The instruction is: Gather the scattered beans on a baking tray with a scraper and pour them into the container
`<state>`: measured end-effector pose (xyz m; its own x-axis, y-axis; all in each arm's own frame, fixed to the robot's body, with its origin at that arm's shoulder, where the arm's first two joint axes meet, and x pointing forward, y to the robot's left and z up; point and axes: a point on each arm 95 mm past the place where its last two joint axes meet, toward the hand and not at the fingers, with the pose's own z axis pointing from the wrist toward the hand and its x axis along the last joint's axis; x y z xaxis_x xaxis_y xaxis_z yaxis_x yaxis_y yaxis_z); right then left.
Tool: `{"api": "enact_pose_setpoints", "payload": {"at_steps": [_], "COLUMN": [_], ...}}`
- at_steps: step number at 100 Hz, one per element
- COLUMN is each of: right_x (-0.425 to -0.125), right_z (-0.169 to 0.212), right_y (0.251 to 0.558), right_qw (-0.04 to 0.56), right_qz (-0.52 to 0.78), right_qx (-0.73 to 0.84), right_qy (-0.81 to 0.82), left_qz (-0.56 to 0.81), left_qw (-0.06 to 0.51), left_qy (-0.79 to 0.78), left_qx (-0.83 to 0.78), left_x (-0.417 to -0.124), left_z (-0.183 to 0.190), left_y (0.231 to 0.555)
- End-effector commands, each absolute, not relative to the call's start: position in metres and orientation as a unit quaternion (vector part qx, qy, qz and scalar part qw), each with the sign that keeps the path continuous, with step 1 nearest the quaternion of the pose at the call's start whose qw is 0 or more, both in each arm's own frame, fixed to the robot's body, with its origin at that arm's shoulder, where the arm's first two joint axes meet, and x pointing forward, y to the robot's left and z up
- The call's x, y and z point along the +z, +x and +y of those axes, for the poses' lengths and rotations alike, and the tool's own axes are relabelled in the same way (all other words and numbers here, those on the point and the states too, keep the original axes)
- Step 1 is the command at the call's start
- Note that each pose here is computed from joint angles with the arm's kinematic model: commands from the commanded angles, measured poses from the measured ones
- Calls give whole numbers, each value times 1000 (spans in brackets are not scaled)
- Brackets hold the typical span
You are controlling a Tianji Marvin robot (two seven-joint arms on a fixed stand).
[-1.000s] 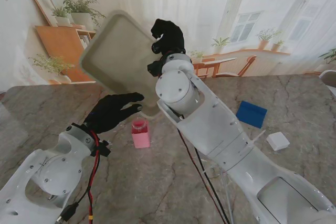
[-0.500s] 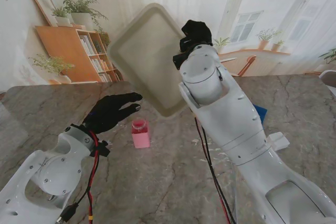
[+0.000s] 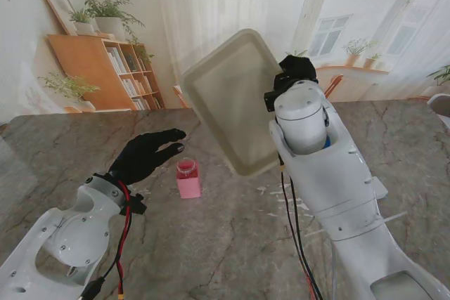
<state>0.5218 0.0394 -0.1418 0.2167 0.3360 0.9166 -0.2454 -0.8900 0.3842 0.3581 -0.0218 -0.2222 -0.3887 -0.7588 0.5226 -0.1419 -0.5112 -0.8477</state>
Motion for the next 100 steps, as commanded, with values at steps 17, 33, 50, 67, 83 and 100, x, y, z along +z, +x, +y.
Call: {"api": "enact_pose_setpoints", "payload": {"at_steps": [17, 33, 50, 67, 83, 100], "right_x": [-190, -219, -245, -266, -285, -300], "right_z": [11, -2, -10, -18, -21, -23], "right_y": [506, 494, 484, 476, 472, 470], "right_qw": [239, 232, 222, 219, 218, 212], "right_qz": [30, 21, 7, 0, -4, -13], "right_qx": [575, 542, 506, 477, 455, 432], "right_qy": [782, 808, 833, 851, 863, 876], "left_qz": [435, 426, 416, 412, 407, 405], "left_qw": [215, 216, 215, 214, 213, 215], "left_qy": [-521, -525, -529, -533, -538, -542], "left_qx": [-702, -704, -707, -708, -707, -705], "left_x": [-233, -236, -239, -242, -246, -249], "left_z": [-19, -18, -18, -18, -17, -16], "left_y": [355, 354, 354, 355, 356, 355]}}
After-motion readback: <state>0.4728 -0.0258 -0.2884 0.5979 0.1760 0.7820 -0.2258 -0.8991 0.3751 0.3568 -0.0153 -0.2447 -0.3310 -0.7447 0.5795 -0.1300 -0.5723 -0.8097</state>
